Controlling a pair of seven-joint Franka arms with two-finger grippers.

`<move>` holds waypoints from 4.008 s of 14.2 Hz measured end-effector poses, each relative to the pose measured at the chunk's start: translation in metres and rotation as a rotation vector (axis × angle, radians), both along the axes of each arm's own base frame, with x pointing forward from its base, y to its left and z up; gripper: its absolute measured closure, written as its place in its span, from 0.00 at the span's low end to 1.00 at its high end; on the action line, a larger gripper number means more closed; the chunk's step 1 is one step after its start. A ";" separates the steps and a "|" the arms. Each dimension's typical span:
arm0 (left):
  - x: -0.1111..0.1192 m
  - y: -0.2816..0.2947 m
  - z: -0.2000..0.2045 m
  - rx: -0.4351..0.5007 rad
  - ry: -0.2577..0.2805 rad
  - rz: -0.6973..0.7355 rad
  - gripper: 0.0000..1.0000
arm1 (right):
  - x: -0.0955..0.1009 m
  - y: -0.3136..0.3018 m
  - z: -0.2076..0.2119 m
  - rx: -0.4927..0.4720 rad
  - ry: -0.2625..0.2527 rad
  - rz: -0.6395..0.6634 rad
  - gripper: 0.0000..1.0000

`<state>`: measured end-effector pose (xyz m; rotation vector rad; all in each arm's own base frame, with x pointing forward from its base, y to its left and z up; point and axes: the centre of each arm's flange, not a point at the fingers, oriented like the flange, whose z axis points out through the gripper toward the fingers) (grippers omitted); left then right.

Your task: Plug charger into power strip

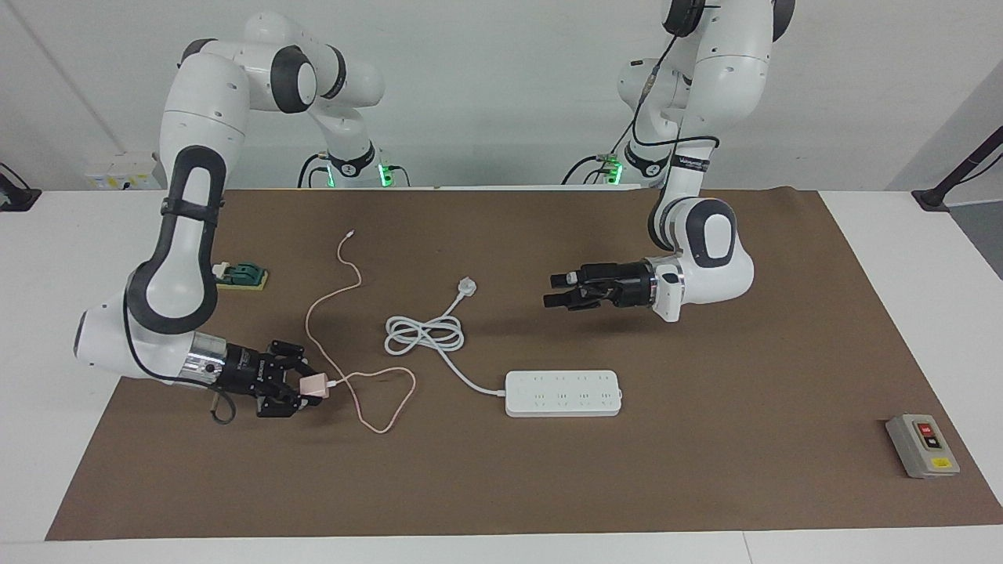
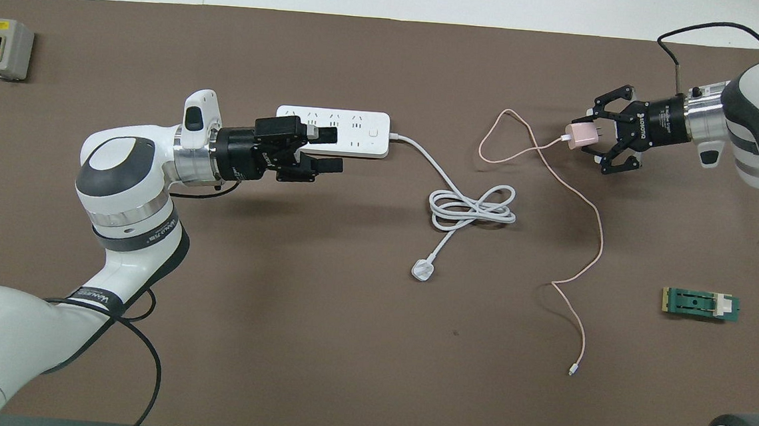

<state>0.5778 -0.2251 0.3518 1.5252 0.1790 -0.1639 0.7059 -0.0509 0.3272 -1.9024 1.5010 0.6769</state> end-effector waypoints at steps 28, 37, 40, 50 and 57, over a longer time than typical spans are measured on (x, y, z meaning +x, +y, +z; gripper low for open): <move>0.010 0.001 0.016 0.063 0.021 -0.032 0.01 | -0.057 0.401 0.118 -0.043 0.054 -0.161 0.48; 0.029 0.005 0.031 0.095 -0.140 -0.021 0.02 | -0.058 0.402 0.117 -0.045 0.056 -0.160 0.48; 0.035 0.006 0.032 0.101 -0.152 -0.018 0.02 | -0.058 0.401 0.117 -0.045 0.056 -0.160 0.48; 0.048 0.010 0.022 0.135 -0.180 -0.022 0.03 | -0.058 0.401 0.118 -0.044 0.054 -0.161 0.48; 0.047 0.005 0.022 0.132 -0.202 -0.030 0.04 | -0.057 0.399 0.121 -0.043 0.051 -0.163 0.48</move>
